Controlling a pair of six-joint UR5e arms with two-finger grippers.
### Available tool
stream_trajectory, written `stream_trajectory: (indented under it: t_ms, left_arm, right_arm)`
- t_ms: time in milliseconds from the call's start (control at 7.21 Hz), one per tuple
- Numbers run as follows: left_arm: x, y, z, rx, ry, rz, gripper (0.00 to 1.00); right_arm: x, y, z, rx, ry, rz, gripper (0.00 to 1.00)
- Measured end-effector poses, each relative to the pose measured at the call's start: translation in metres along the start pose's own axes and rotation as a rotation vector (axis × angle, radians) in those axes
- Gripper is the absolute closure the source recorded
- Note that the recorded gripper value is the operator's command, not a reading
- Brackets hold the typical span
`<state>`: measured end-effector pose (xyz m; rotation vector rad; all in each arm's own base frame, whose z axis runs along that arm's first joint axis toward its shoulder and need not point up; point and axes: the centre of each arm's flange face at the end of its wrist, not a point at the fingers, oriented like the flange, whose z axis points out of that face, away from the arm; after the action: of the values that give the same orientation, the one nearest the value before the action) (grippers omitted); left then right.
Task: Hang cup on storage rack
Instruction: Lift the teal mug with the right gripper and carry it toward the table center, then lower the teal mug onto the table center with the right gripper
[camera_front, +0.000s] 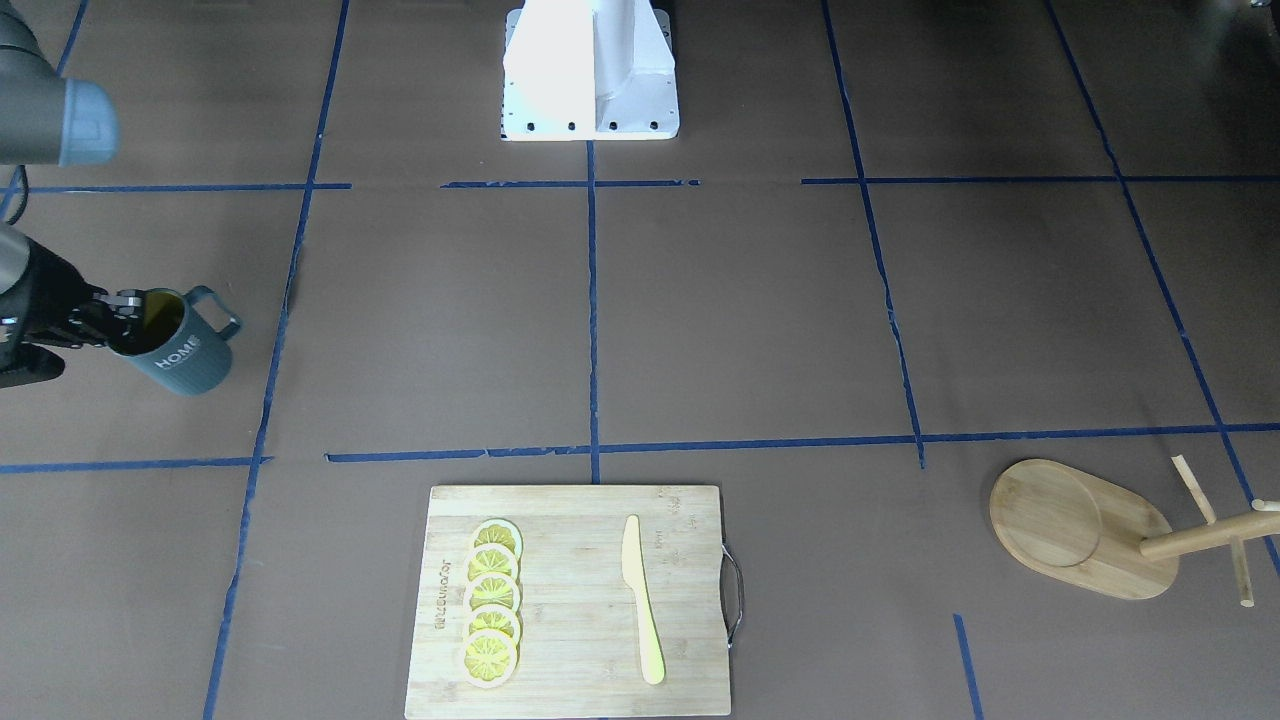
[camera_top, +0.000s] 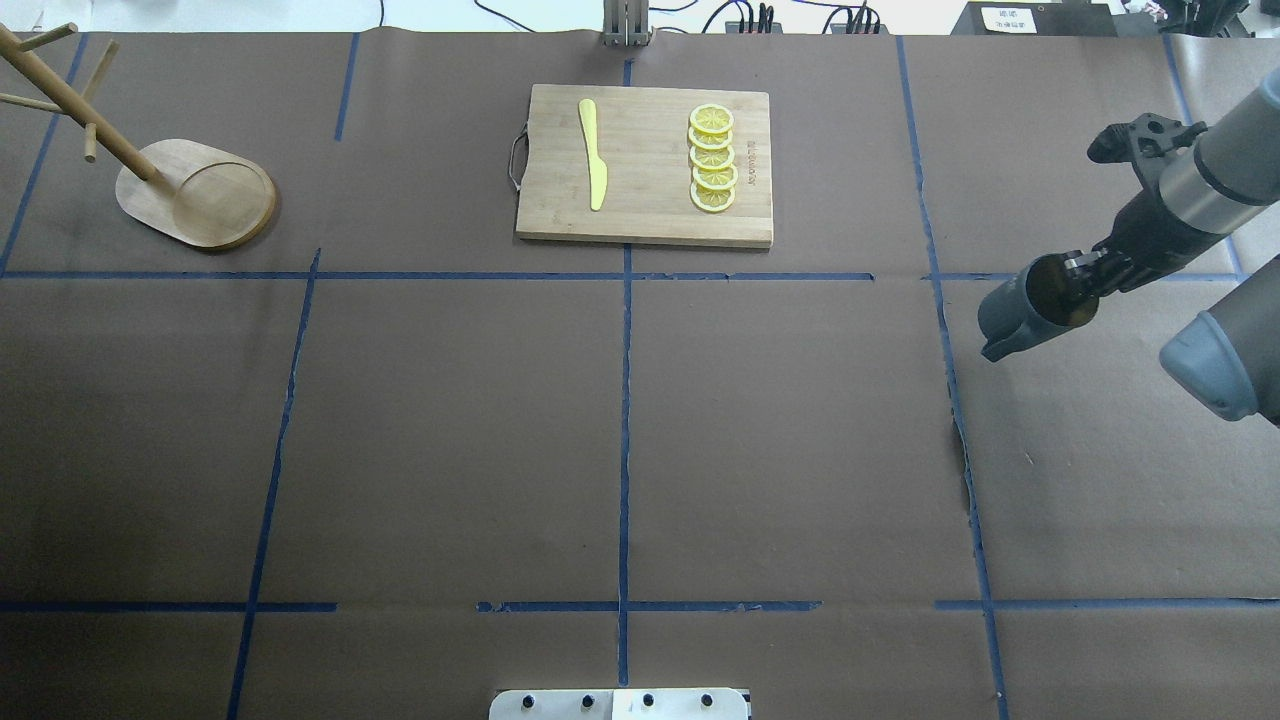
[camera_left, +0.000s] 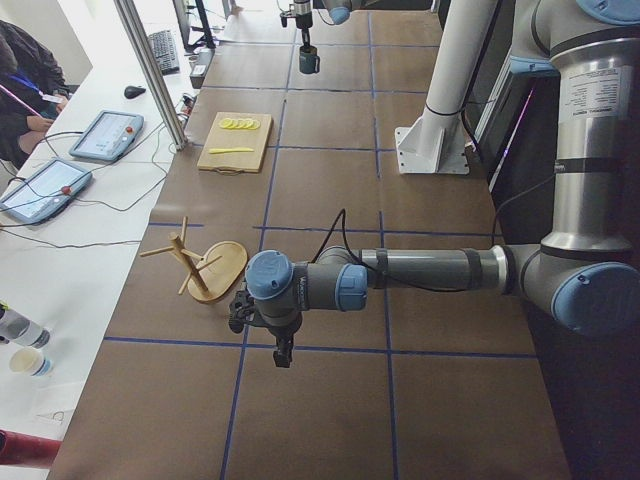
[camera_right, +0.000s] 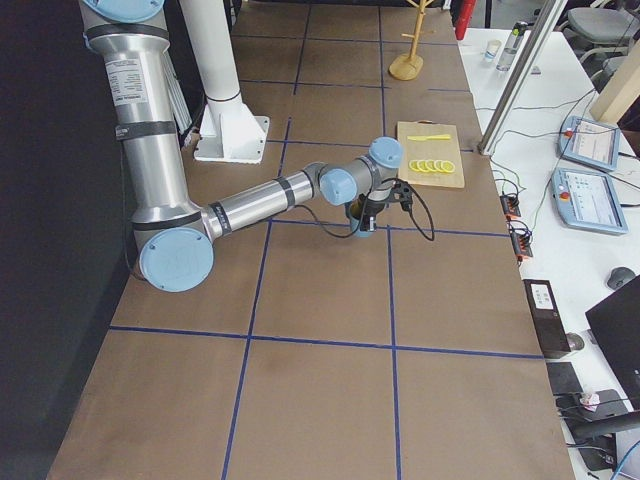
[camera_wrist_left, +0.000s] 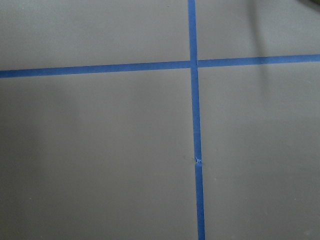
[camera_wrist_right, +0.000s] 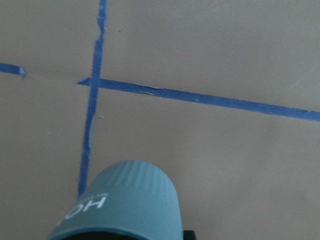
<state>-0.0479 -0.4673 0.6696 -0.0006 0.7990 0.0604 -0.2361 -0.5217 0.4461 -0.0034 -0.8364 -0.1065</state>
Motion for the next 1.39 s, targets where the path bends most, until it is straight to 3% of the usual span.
stream_trajectory:
  t_ms: [277,832,1109,1386]
  left_arm:
    - [0.001,0.0,0.0,0.003,0.0,0.003,0.0]
    - [0.001,-0.001,-0.001,0.005,0.0,0.006,0.0]
    - [0.0,0.0,0.0,0.002,0.0,0.002,0.0]
    - [0.0,0.0,0.0,0.002,0.0,0.002,0.0]
  right_arm:
    - [-0.091,-0.011,-0.008,0.019,-0.042,0.103,1.0]
    - [-0.253,0.0,-0.006,0.069,-0.044,0.32,1.0]
    - [-0.266,0.01,-0.024,0.108,-0.061,0.414,1.0]
    - [-0.255,0.003,-0.041,0.183,-0.055,0.433,1.0]
